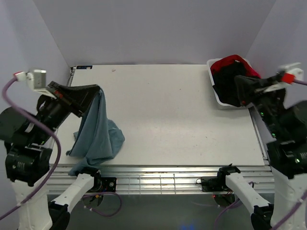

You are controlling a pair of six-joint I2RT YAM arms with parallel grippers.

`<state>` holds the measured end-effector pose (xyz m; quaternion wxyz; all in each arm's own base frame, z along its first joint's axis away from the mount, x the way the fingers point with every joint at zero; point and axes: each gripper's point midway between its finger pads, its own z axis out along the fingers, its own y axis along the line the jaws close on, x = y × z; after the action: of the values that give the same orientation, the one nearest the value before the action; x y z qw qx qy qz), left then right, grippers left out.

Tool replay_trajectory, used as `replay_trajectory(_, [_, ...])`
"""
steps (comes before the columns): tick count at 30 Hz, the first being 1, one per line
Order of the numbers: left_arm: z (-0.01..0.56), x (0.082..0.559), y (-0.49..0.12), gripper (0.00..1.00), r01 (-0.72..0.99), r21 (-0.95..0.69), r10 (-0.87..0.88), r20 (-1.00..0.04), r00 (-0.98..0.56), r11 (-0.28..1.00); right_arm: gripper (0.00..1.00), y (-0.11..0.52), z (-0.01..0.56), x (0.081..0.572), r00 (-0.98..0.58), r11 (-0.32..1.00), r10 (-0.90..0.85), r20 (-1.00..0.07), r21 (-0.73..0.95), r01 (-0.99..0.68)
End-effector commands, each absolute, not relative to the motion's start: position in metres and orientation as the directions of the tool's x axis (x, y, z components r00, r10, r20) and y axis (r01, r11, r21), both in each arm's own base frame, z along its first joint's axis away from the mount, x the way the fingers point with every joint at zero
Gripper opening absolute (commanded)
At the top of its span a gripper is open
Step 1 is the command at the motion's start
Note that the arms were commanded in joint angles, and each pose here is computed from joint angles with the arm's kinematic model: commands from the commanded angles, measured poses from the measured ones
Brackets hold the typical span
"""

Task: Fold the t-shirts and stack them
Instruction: Flatten out the tshirt

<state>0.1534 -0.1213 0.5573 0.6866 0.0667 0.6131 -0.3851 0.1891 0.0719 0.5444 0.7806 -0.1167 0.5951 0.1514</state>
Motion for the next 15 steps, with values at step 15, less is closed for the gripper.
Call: replay_trajectory(15, [0.590, 0.244, -0.329, 0.00, 0.888, -0.449, -0.233, -0.857, -0.459, -0.098, 0.14, 0.112, 0.338, 0.290, -0.240, 0.884, 0.090, -0.966, 0.188, -0.427])
